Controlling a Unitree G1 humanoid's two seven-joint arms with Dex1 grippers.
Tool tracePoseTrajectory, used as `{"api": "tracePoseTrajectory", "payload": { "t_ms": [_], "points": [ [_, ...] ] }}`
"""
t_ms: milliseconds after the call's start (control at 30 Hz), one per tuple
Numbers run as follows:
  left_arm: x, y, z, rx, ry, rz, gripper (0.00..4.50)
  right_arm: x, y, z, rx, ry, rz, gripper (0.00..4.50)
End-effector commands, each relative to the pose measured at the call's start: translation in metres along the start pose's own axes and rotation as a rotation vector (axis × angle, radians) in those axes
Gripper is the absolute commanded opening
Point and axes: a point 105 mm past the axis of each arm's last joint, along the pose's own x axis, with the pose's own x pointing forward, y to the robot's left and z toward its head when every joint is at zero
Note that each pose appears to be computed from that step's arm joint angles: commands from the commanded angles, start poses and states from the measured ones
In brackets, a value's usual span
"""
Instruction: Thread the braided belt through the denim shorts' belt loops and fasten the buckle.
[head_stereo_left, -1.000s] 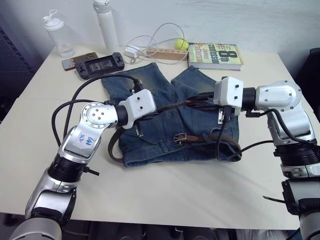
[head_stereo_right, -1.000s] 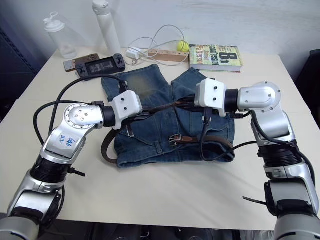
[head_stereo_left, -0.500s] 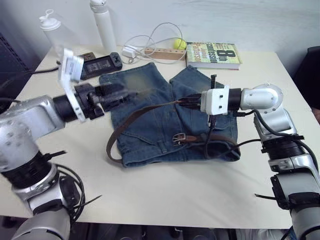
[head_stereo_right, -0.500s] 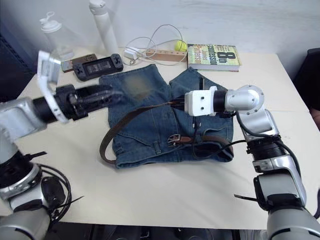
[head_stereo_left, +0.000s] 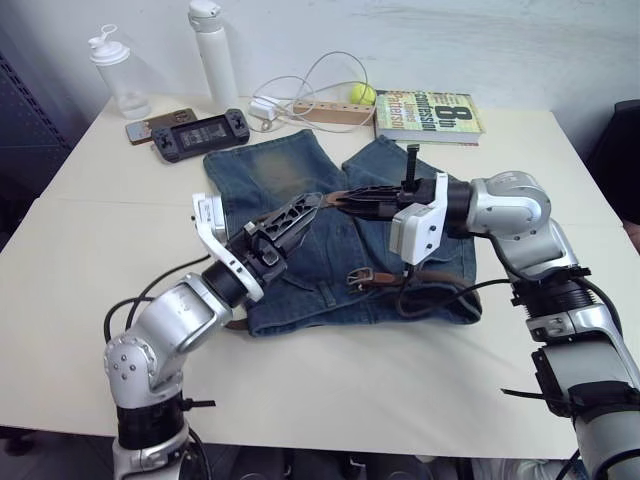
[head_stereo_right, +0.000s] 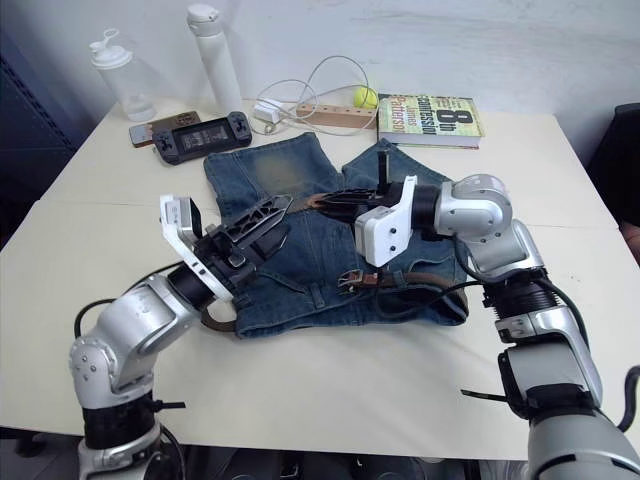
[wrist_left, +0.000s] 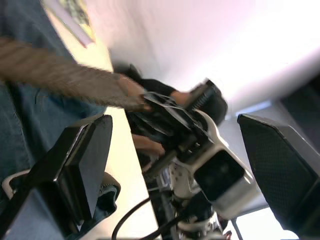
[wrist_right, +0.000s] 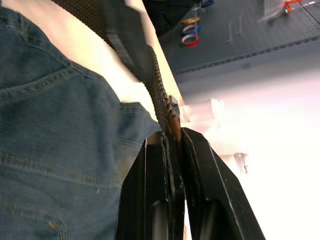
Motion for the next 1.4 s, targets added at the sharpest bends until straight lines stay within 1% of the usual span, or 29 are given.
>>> {"api": "tracePoseTrajectory", "payload": {
  "t_ms": [33, 233, 500, 533, 567, 600, 633, 667, 700, 767, 867, 933, 1000, 1033, 1067, 1133, 1167, 1233, 1267, 1300, 1333, 1400],
  "points": [
    [0.001, -0.006, 0.004, -0.049, -0.058, 0.03, 4.38, -0.008, -0.017, 0.006, -0.052, -0.005, -0.057, 0.0],
    [0.001, 0.006, 0.023, -0.113, -0.132, 0.112, 4.38, -0.01, -0.017, 0.009, -0.048, -0.005, -0.058, 0.0],
    [0.004, 0.013, 0.021, -0.157, -0.125, 0.131, 4.38, -0.007, -0.01, 0.02, -0.048, -0.044, -0.025, 0.0],
    [0.003, 0.014, 0.021, -0.157, -0.123, 0.137, 3.86, -0.008, -0.01, 0.021, -0.047, -0.047, -0.026, 0.0],
    [0.003, 0.015, 0.021, -0.162, -0.127, 0.144, 3.84, -0.008, -0.01, 0.022, -0.047, -0.05, -0.026, 0.0],
    [0.004, 0.015, 0.022, -0.164, -0.127, 0.143, 3.6, -0.009, -0.01, 0.023, -0.047, -0.055, -0.025, 0.0],
    [0.004, 0.015, 0.021, -0.162, -0.123, 0.138, 3.19, -0.009, -0.01, 0.024, -0.046, -0.058, -0.025, 0.0],
    [0.004, 0.015, 0.022, -0.162, -0.122, 0.135, 2.68, -0.009, -0.009, 0.025, -0.046, -0.062, -0.025, 0.0],
    [0.005, 0.015, 0.023, -0.162, -0.122, 0.133, 2.33, -0.009, -0.009, 0.025, -0.046, -0.064, -0.024, 0.0],
    [0.005, 0.015, 0.023, -0.164, -0.123, 0.132, 1.4, -0.009, -0.009, 0.026, -0.045, -0.065, -0.023, 0.0],
    [0.003, 0.019, 0.03, -0.159, -0.133, 0.147, 0.07, -0.013, -0.006, 0.024, -0.049, -0.051, -0.014, 0.0],
    [0.003, 0.018, 0.033, -0.15, -0.135, 0.143, 0.03, -0.015, -0.004, 0.023, -0.026, -0.049, -0.013, 0.0],
    [0.003, 0.017, 0.034, -0.141, -0.137, 0.14, 0.0, -0.017, -0.004, 0.023, 0.06, -0.063, -0.008, 0.84],
    [0.003, 0.017, 0.035, -0.139, -0.138, 0.14, 0.0, -0.017, -0.003, 0.023, 0.088, -0.065, 0.002, 1.17],
    [0.002, 0.016, 0.035, -0.134, -0.141, 0.145, 0.0, -0.02, 0.001, 0.021, 0.118, -0.056, 0.039, 1.6],
    [-0.001, 0.015, 0.035, -0.124, -0.151, 0.152, 0.0, -0.026, 0.005, 0.019, 0.182, -0.034, 0.095, 2.54],
    [-0.003, 0.015, 0.036, -0.121, -0.157, 0.155, 0.0, -0.029, 0.006, 0.017, 0.217, -0.026, 0.114, 3.09],
    [-0.009, 0.016, 0.036, -0.101, -0.167, 0.171, 0.0, -0.037, 0.009, 0.012, 0.352, 0.009, 0.154, 4.02],
    [-0.012, 0.019, 0.036, -0.089, -0.169, 0.19, 0.0, -0.04, 0.009, 0.01, 0.479, 0.018, 0.155, 4.44],
    [-0.015, 0.021, 0.035, -0.081, -0.17, 0.204, 0.0, -0.042, 0.009, 0.01, 0.569, 0.022, 0.159, 4.44],
    [-0.019, 0.024, 0.034, -0.066, -0.167, 0.22, 0.0, -0.047, 0.015, 0.011, 0.686, 0.037, 0.203, 4.44],
    [-0.027, 0.03, 0.03, -0.053, -0.164, 0.244, 0.0, -0.055, 0.025, 0.014, 0.838, 0.069, 0.286, 4.44]
  ]
}}
